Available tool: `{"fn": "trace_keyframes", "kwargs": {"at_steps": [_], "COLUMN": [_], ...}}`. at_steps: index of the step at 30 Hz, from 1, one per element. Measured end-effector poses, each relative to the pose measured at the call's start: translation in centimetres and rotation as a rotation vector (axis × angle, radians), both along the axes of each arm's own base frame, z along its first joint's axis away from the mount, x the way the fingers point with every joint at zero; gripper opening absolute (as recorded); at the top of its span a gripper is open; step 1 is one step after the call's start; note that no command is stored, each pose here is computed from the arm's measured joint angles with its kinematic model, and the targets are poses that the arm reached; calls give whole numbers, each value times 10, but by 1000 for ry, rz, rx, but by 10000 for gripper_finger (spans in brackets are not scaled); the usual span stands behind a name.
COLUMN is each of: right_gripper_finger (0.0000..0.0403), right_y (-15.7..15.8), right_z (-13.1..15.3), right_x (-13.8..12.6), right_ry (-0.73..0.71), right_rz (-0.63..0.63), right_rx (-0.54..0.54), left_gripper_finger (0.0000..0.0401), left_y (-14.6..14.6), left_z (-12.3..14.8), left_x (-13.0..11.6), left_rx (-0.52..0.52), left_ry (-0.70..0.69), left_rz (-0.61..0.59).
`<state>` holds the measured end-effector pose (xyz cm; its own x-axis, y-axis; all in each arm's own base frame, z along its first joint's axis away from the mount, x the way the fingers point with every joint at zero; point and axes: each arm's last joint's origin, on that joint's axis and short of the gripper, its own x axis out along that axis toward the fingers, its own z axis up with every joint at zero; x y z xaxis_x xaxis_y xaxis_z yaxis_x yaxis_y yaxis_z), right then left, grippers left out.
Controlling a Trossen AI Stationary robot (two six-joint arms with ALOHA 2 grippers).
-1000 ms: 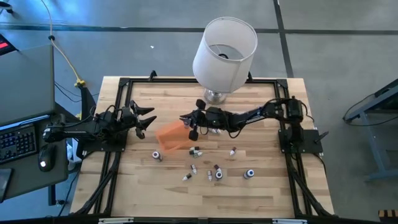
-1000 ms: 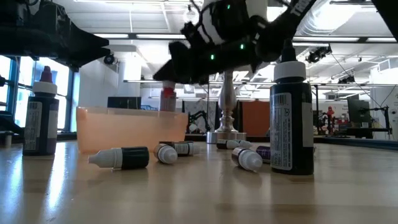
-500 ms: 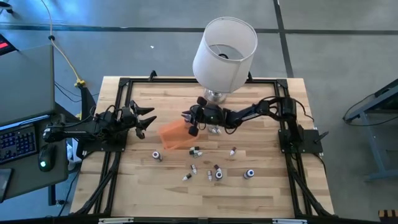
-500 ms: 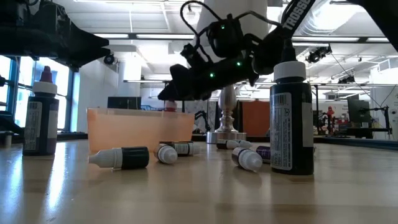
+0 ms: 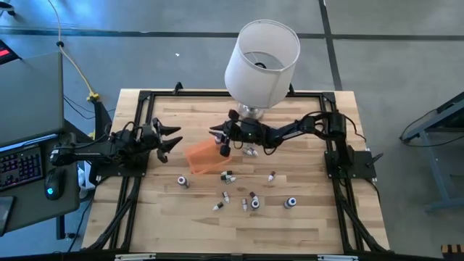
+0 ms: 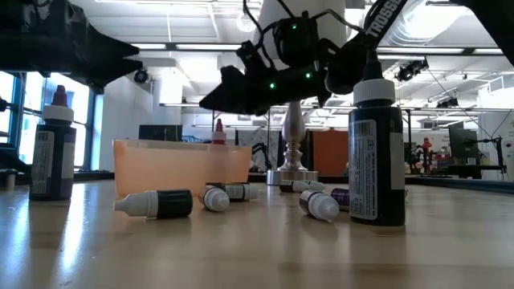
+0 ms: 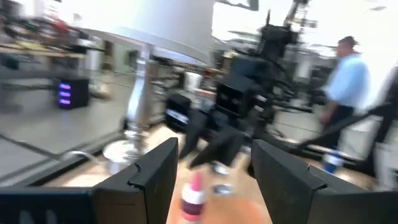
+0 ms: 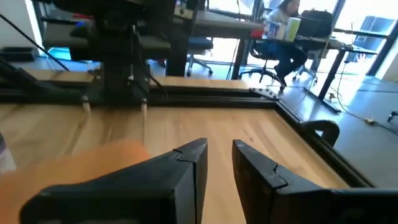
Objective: Pick & Place food coloring
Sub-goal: Put the large purple food coloring bottle into the bin
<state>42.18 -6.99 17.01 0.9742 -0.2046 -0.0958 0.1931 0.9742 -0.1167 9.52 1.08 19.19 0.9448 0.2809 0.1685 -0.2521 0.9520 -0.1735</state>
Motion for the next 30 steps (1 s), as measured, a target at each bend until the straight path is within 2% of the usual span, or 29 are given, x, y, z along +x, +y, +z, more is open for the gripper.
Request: {"fn": "trace_keyframes", "kwargs": {"at_steps": [4, 8, 14, 18, 25, 30], "right_gripper_finger": [67, 66, 66, 66, 67, 67], "right_y": [3, 12, 28, 34, 34, 34], "right_z": [18, 41, 59, 58, 52, 51], "right_x": [-3, -9, -18, -21, -23, -23], "right_ry": [-36, -64, 15, 100, 176, 182], "right_rz": [6, 27, 65, 44, -19, -40], "right_rx": [-5, -9, -37, -70, -97, -100], "left_gripper_finger": [202, 202, 202, 201, 201, 201], "left_y": [-4, -7, -11, -15, -28, -37], "left_z": [19, 26, 1, -9, -4, -12], "left_x": [-4, -11, -6, 0, 6, 11], "left_rx": [31, 61, -77, -109, 5, 84], "left_ry": [-2, 165, 390, 395, 329, 417], "left_rz": [-137, -235, -381, -536, -734, -691]}}
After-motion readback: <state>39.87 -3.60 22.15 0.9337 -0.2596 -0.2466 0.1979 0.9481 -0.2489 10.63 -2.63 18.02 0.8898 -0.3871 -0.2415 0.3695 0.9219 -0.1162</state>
